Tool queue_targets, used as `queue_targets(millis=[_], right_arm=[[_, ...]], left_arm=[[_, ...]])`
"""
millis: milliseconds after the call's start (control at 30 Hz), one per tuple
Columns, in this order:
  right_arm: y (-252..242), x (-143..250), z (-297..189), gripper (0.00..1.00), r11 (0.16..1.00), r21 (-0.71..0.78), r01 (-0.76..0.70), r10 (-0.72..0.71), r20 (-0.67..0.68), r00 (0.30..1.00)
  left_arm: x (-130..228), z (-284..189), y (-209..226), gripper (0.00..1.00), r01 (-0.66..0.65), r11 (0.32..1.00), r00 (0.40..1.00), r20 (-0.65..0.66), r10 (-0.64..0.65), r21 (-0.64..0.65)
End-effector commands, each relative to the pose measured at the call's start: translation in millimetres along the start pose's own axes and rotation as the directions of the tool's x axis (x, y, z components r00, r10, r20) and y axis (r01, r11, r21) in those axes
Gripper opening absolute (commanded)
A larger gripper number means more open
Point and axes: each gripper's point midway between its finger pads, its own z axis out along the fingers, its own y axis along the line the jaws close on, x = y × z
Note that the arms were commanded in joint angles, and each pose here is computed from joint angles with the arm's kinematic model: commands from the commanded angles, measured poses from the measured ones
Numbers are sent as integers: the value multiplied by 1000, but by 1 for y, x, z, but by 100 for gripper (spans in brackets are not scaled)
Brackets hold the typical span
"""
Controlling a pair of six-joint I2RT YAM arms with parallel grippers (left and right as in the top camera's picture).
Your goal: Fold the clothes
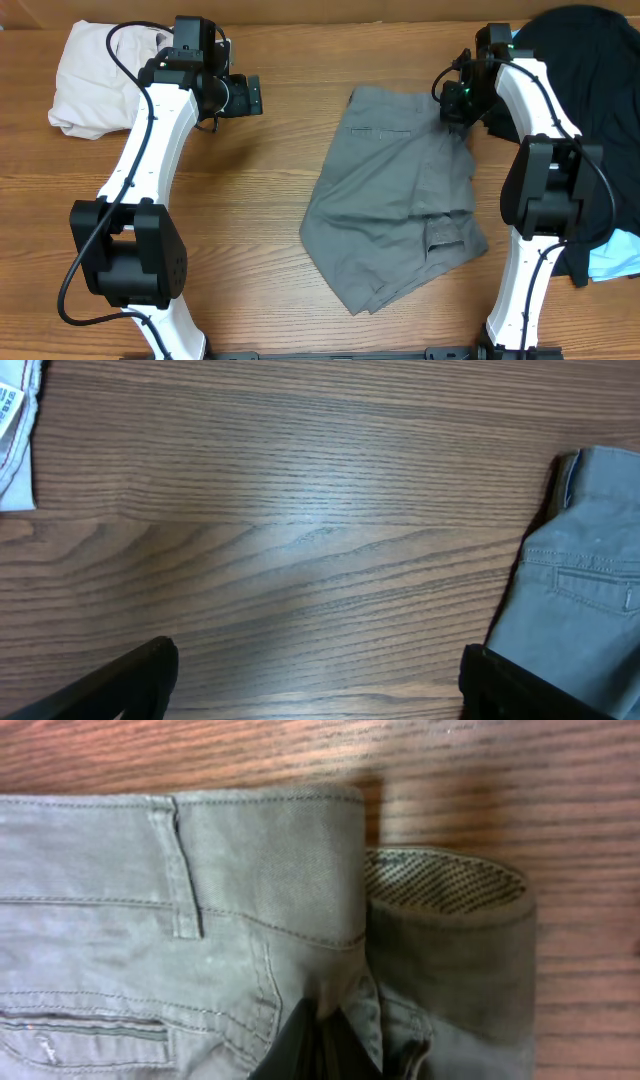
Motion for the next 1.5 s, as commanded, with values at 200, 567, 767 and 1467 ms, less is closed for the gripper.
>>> queue_targets(millis=[200, 567, 767, 1467], right_arm=[[128, -16, -101, 4, 965, -189, 184, -164, 113, 980], [317, 75, -86, 4, 891, -295, 345, -340, 68, 938], [402, 169, -76, 4, 798, -349, 492, -516, 28, 856], [342, 170, -144, 77, 816, -223, 533, -544, 14, 839]], left_arm=[[-58, -64, 29, 97, 29, 995, 986, 168, -12, -98], [-73, -99, 85, 100, 63, 968, 977, 215, -10, -243], [-75, -108, 122, 100, 125, 952, 970, 235, -58, -279], [-80, -104, 95, 96, 38, 998, 973, 230, -26, -49]])
